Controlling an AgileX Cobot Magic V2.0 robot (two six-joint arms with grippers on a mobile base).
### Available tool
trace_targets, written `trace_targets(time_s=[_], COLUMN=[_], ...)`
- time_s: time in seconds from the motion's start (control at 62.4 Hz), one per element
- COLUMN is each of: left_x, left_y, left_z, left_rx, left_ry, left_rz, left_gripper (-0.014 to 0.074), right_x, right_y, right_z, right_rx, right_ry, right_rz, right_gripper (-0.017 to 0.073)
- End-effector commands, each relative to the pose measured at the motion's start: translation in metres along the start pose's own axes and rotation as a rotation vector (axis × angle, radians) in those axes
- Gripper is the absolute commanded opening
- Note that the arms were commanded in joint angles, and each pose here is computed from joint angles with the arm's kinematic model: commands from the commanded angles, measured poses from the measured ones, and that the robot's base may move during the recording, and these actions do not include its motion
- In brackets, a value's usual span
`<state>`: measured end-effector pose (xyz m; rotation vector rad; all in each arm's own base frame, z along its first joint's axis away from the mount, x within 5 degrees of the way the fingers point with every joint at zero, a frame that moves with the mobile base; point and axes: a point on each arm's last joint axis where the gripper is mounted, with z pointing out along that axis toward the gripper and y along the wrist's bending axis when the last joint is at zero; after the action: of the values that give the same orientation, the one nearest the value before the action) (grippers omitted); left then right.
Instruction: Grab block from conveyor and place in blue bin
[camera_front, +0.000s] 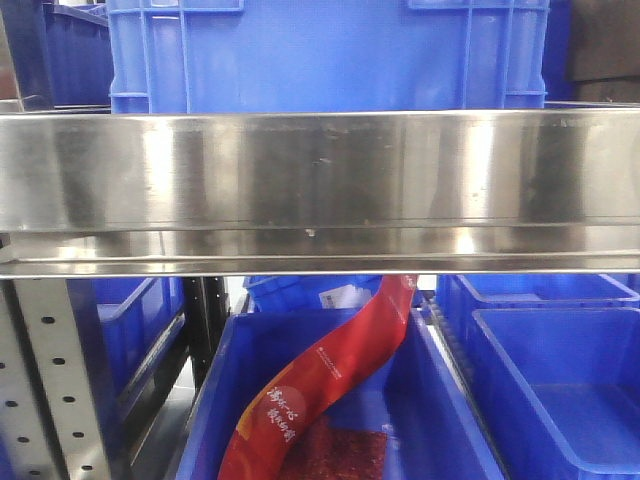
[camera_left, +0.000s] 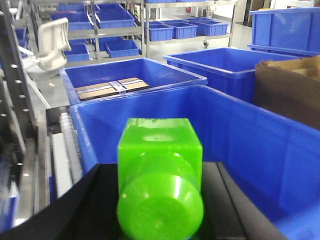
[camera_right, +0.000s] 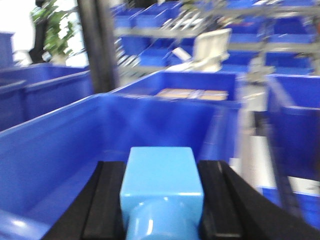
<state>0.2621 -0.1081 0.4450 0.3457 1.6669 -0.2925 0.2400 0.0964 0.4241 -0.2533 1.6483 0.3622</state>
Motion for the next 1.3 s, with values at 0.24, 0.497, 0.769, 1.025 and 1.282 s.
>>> trace_targets(time_s=[0.24, 0.497, 0.769, 1.025, 1.282], left_x=[0.012, 0.026, 0.026, 0.024, 0.009], left_y=[-0.023, -0.031, -0.031, -0.031, -0.03], left_z=[0.062, 0.081, 0.081, 0.079, 0.063], left_rx=[0.081, 0.093, 0.093, 0.093, 0.094], left_ry=[0.058, 0.068, 0.07, 0.063, 0.01], left_rz=[-0.067, -0.065, -0.063, -0.063, -0.065], left_gripper=[-0.0111, -0.0103, 0.0321, 0.0391, 0.0024], right_x=[0.01, 0.025, 0.024, 0.018, 0.006], right_y=[0.017, 0.021, 0.021, 0.02, 0.021], right_z=[0.078, 0.098, 0.099, 0.094, 0.082], right_rx=[-0.049, -0.057, -0.057, -0.056, -0.059], right_ry=[0.104, 0.151, 0.137, 0.118, 0.074], right_rz=[-0.023, -0.026, -0.025, -0.025, -0.024], right_gripper=[-0.0162, -0.0137, 0.0417, 0.0538, 0.0317])
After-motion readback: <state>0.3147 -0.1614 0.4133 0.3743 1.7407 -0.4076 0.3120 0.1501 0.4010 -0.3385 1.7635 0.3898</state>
